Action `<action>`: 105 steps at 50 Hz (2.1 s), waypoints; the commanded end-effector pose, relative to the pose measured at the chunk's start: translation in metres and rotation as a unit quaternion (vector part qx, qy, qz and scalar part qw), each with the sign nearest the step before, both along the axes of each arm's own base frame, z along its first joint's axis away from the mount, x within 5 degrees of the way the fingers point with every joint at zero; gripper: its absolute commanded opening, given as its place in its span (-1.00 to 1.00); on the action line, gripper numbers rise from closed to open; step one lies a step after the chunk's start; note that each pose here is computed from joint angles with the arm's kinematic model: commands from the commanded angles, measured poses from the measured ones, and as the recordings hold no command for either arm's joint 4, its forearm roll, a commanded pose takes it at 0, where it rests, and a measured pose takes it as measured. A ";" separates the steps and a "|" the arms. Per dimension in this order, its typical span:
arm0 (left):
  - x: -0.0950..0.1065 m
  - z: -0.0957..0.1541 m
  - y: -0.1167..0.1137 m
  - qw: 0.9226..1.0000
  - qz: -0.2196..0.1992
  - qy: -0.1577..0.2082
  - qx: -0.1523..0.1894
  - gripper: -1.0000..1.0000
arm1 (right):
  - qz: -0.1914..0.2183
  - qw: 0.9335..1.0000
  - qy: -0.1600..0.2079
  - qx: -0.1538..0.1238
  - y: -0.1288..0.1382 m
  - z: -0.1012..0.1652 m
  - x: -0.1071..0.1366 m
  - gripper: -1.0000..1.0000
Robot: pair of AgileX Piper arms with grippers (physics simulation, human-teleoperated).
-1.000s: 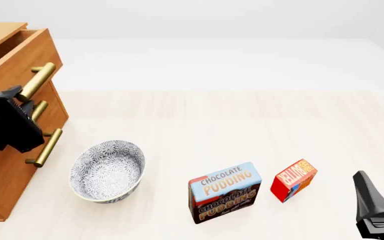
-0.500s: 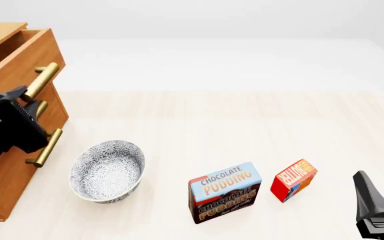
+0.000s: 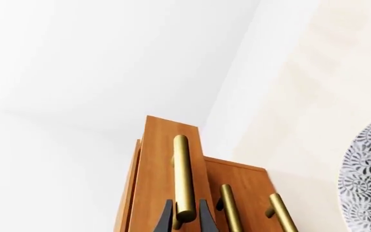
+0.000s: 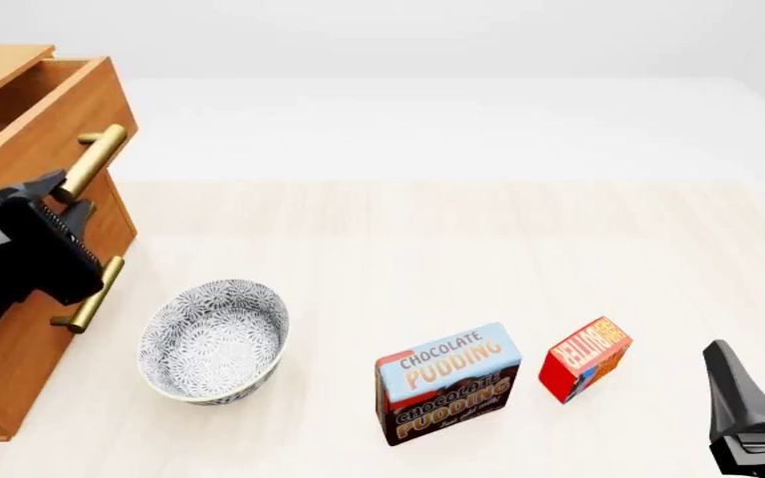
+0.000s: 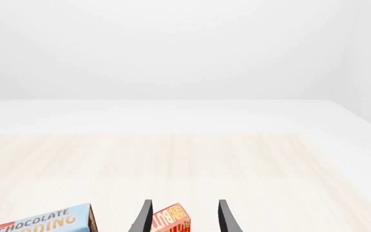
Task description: Put the butter at the back in the top drawer of the cabinet and close it.
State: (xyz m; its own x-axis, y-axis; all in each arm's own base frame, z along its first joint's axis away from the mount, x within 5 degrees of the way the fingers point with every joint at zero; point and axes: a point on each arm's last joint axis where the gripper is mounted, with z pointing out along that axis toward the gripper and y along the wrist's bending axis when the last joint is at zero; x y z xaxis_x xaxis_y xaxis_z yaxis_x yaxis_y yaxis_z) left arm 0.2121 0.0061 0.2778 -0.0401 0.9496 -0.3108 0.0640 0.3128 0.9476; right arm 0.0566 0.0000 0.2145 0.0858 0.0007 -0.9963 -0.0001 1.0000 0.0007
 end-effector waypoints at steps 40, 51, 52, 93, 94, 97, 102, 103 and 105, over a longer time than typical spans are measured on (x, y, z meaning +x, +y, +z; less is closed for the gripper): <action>0.012 -0.017 -0.041 0.994 -0.080 0.070 -0.037 -1.00 | 0.000 1.000 0.000 0.000 0.000 0.000 0.000 1.00; 0.014 -0.017 -0.046 0.992 -0.089 0.075 -0.042 -1.00 | 0.000 1.000 0.000 0.000 0.000 0.000 0.000 1.00; 0.014 -0.017 -0.046 0.992 -0.089 0.076 -0.043 -1.00 | 0.000 1.000 0.000 0.000 0.000 0.000 0.000 1.00; 0.009 -0.017 -0.055 0.990 -0.110 0.082 -0.036 -1.00 | 0.000 1.000 0.000 0.000 0.000 0.000 0.000 1.00; 0.009 -0.017 -0.055 0.990 -0.110 0.082 -0.036 -1.00 | 0.000 1.000 0.000 0.000 0.000 0.000 0.000 1.00; 0.009 -0.016 -0.056 0.990 -0.112 0.081 -0.037 -1.00 | 0.000 1.000 0.000 0.000 0.000 0.000 0.000 1.00; 0.009 -0.012 -0.058 0.989 -0.117 0.078 -0.043 -1.00 | 0.000 1.000 0.000 0.000 0.000 0.000 0.000 1.00; 0.009 -0.007 -0.061 0.988 -0.121 0.080 -0.055 -1.00 | 0.000 1.000 0.000 0.000 0.000 0.000 0.000 1.00; 0.008 -0.007 -0.062 0.987 -0.124 0.080 -0.056 1.00 | 0.000 1.000 0.000 0.000 0.000 0.000 0.000 1.00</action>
